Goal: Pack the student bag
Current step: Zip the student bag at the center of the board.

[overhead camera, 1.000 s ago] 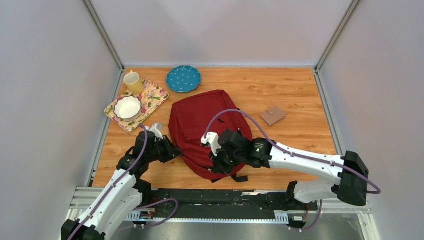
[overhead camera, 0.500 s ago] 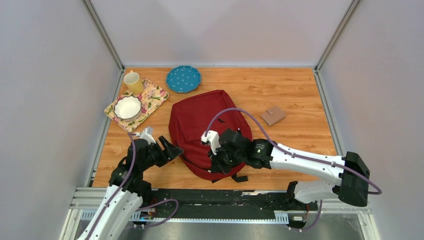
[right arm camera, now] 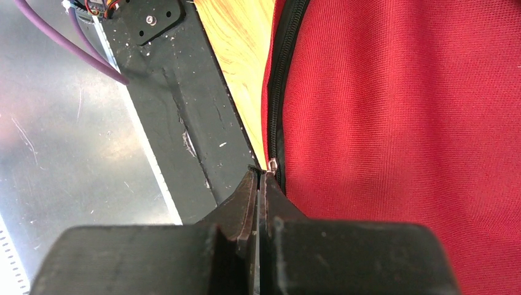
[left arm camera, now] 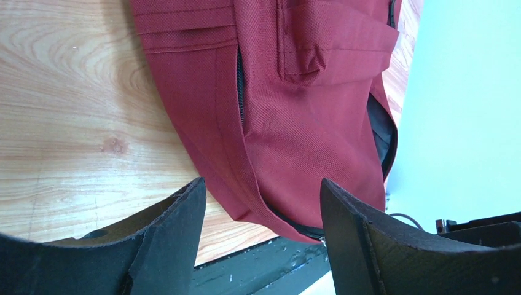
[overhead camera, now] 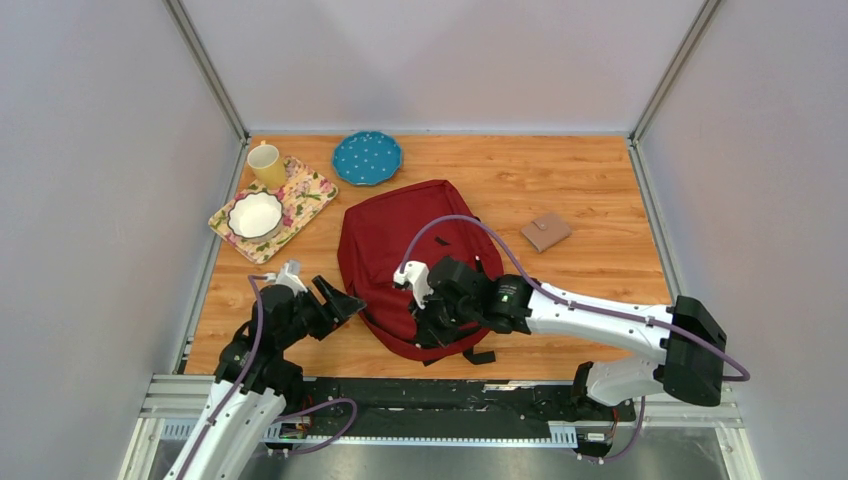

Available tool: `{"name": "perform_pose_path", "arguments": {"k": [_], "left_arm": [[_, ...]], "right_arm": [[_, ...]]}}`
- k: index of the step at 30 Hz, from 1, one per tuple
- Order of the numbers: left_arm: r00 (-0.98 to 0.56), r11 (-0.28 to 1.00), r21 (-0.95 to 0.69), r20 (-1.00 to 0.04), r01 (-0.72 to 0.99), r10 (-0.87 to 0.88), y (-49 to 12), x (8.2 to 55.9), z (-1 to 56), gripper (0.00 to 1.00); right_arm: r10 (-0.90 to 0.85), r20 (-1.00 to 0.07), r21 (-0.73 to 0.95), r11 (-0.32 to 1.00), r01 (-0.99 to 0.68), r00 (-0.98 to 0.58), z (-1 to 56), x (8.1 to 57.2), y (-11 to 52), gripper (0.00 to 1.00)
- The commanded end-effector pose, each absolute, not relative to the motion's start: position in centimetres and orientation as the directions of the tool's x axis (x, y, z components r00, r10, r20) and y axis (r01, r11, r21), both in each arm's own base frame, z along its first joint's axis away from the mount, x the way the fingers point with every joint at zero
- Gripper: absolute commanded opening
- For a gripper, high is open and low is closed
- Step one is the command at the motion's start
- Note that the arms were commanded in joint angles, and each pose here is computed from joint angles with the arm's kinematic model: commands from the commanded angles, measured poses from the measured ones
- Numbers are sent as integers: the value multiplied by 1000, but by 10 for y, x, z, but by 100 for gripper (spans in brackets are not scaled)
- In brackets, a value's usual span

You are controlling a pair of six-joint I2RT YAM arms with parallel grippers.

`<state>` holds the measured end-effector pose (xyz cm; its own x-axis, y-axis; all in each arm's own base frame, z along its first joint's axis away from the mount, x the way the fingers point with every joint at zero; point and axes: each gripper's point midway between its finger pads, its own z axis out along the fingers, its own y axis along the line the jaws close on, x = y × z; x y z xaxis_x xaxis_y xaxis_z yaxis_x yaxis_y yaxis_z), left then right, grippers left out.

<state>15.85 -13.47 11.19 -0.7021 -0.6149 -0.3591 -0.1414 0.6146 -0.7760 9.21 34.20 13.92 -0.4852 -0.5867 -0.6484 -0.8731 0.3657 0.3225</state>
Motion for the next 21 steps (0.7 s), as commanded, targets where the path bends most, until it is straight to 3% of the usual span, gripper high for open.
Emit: {"name": "perform_pose_path", "arguments": {"k": [1,13,21], "left_arm": [[-705,617,-773,-356,-147,-614,-136,158,116,75],[-743,701,-712,-444,-47,-501,-169,155,138,76],[-762,762,-646,-476,-35,-438,-194,141,118,76]], "right_arm": [[-559,-697,316,324,-892,-450,160,97,359,0],[-547,-710,300,336,-893,-444,162,99,353,0],[-532,-723,293,343,-892,-442,167,99,348,0]]}}
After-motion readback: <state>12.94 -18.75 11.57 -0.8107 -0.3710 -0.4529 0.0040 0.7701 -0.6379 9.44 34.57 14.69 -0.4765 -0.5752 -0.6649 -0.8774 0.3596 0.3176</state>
